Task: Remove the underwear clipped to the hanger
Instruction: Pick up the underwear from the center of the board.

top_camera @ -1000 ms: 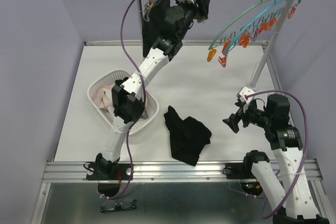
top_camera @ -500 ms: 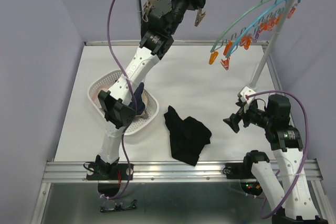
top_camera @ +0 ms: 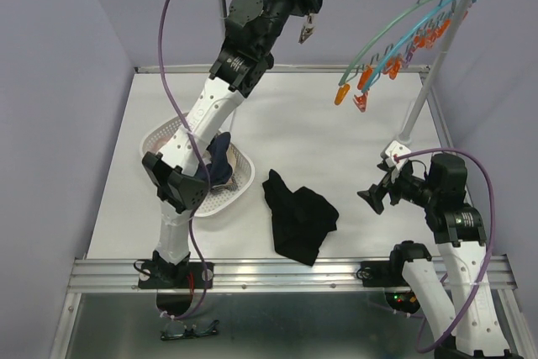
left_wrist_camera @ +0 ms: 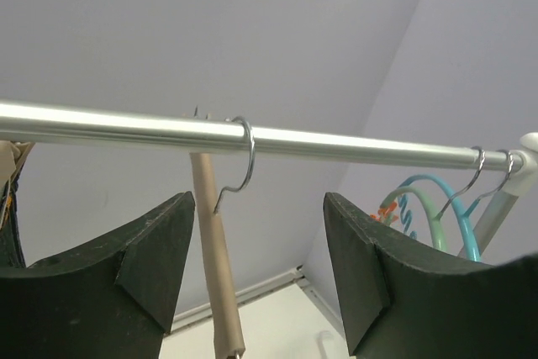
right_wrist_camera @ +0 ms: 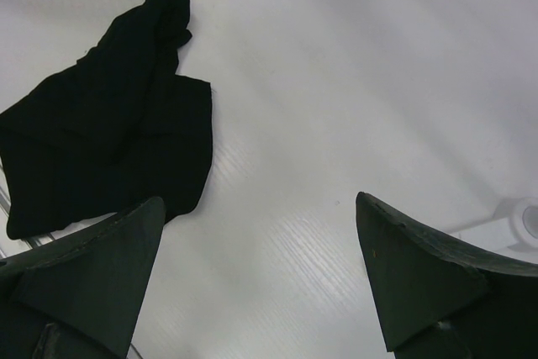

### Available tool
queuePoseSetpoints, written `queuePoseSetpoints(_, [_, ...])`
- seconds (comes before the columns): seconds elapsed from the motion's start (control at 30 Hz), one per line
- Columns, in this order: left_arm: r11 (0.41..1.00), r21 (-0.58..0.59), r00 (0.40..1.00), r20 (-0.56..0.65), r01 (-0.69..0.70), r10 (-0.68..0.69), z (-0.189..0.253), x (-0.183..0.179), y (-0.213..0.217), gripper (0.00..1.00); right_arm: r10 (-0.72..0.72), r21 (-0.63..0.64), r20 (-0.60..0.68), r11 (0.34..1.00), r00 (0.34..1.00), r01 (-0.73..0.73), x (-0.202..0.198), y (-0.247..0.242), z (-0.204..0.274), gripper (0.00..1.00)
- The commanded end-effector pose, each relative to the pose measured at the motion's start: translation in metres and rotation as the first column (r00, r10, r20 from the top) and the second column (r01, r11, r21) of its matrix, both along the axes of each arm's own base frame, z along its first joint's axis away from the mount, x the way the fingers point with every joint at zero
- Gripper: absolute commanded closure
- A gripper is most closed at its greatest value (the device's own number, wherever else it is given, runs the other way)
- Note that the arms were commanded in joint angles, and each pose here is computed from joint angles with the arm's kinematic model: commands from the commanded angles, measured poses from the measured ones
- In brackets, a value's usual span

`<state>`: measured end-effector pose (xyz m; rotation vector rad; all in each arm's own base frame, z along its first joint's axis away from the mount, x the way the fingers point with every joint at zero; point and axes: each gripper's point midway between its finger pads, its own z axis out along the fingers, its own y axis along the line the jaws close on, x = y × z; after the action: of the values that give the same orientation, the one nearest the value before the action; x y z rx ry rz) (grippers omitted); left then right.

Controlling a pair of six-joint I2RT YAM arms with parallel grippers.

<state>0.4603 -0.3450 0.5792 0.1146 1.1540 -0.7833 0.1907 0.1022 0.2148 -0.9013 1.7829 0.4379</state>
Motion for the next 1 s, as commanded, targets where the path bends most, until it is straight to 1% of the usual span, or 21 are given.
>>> queuePoseSetpoints(0.0, [1.0,0.01,0.997,0.074,-0.019,0.018,0.034,-0.028,0.024,0.26,0.008,0.0,0.039,1.0,0.999,-0.008,0.005,0.0,0.002,0.0])
queuePoseSetpoints(0.07, [0.999,0.035,0.996,0.086,-0.037,0.034,0.037,-0.035,0.032,0.25,0.003,-0.004,0.038,1.0,0.999,-0.003,0.006,-0.001,0.003,0.0])
queuePoseSetpoints(0.1, [0.997,0.065,0.997,0.073,-0.041,0.036,0.027,-0.033,0.031,0.24,0.001,-0.004,0.039,1.0,0.999,-0.001,0.005,-0.001,0.003,0.0])
queuePoseSetpoints(0.17, [0.995,0.092,0.995,0.093,-0.048,0.04,0.031,-0.047,0.04,0.2,-0.007,-0.007,0.036,1.0,0.999,0.008,0.006,-0.002,0.002,0.0])
queuePoseSetpoints(0.2, [0.991,0.127,0.997,0.064,-0.046,0.038,0.014,-0.045,0.038,0.19,-0.013,-0.007,0.036,1.0,0.999,0.013,0.007,-0.003,0.002,0.0])
queuePoseSetpoints(0.23, [0.991,0.122,0.996,0.083,-0.05,0.04,0.024,-0.059,0.049,0.17,-0.02,-0.012,0.039,1.0,0.999,0.021,0.008,-0.004,0.003,0.0])
queuePoseSetpoints(0.3, [0.987,0.152,0.996,0.082,-0.054,0.042,0.017,-0.068,0.056,0.15,-0.023,-0.013,0.033,1.0,0.999,0.024,0.008,-0.005,0.001,0.0])
queuePoseSetpoints(0.33, [0.984,0.168,0.996,0.075,-0.051,0.039,0.011,-0.08,0.064,0.14,-0.024,-0.014,0.033,1.0,0.999,0.025,0.009,-0.005,0.001,0.0])
queuePoseSetpoints(0.37, [0.977,0.21,0.998,0.044,-0.044,0.035,-0.012,-0.079,0.062,0.14,-0.026,-0.015,0.029,1.0,0.999,0.026,0.009,-0.005,0.0,0.0])
queuePoseSetpoints(0.4, [0.98,0.193,0.997,0.078,-0.044,0.029,0.001,-0.1,0.077,0.13,-0.027,-0.016,0.029,0.999,0.999,0.028,0.009,-0.005,0.0,0.0])
queuePoseSetpoints(0.47, [0.979,0.2,0.997,0.076,-0.042,0.027,-0.008,-0.114,0.088,0.12,-0.027,-0.016,0.027,0.999,0.999,0.027,0.009,-0.005,0.0,0.0])
queuePoseSetpoints(0.5, [0.97,0.24,0.999,0.03,-0.033,0.026,-0.04,-0.113,0.087,0.12,-0.027,-0.016,0.026,0.999,0.999,0.027,0.01,-0.005,-0.001,0.0])
queuePoseSetpoints(0.53, [0.974,0.227,0.998,0.068,-0.012,-0.004,-0.03,-0.138,0.098,0.11,-0.028,-0.018,0.028,0.999,0.999,0.028,0.01,-0.006,0.0,0.0])
queuePoseSetpoints(0.57, [0.974,0.228,0.997,0.077,-0.002,-0.016,-0.035,-0.147,0.102,0.1,-0.028,-0.018,0.027,0.999,0.999,0.028,0.01,-0.006,-0.001,0.0])
queuePoseSetpoints(0.6, [0.971,0.24,0.998,0.061,0.015,-0.03,-0.056,-0.16,0.109,0.09,-0.028,-0.018,0.02,0.999,0.999,0.028,0.01,-0.006,-0.002,0.0])
queuePoseSetpoints(0.67, [0.969,0.247,0.998,0.039,0.032,-0.043,-0.077,-0.173,0.116,0.06,-0.026,-0.017,0.019,0.999,0.999,0.027,0.011,-0.005,-0.002,0.0])
queuePoseSetpoints(0.7, [0.964,0.262,0.998,0.009,0.052,-0.056,-0.103,-0.184,0.121,0.05,-0.028,-0.018,0.015,0.999,0.999,0.028,0.011,-0.005,-0.003,0.0])
queuePoseSetpoints(0.83, [0.954,0.272,0.987,-0.123,0.129,-0.099,-0.176,-0.204,0.127,0.05,-0.03,-0.016,0.001,0.999,1.0,0.03,0.013,-0.005,-0.006,0.0])
queuePoseSetpoints(0.87, [0.954,0.249,0.977,-0.173,0.168,-0.127,-0.191,-0.21,0.125,0.05,-0.028,-0.013,-0.002,1.0,1.0,0.028,0.013,-0.005,-0.006,0.0])
queuePoseSetpoints(0.9, [0.948,0.251,0.962,-0.24,0.193,-0.132,-0.223,-0.212,0.124,0.05,-0.024,-0.013,-0.006,1.0,1.0,0.024,0.013,-0.005,-0.006,0.0])
queuePoseSetpoints(0.97, [0.948,0.195,0.937,-0.296,0.251,-0.187,-0.24,-0.227,0.123,0.05,-0.02,-0.011,-0.015,1.0,1.0,0.02,0.013,-0.004,-0.009,0.0])
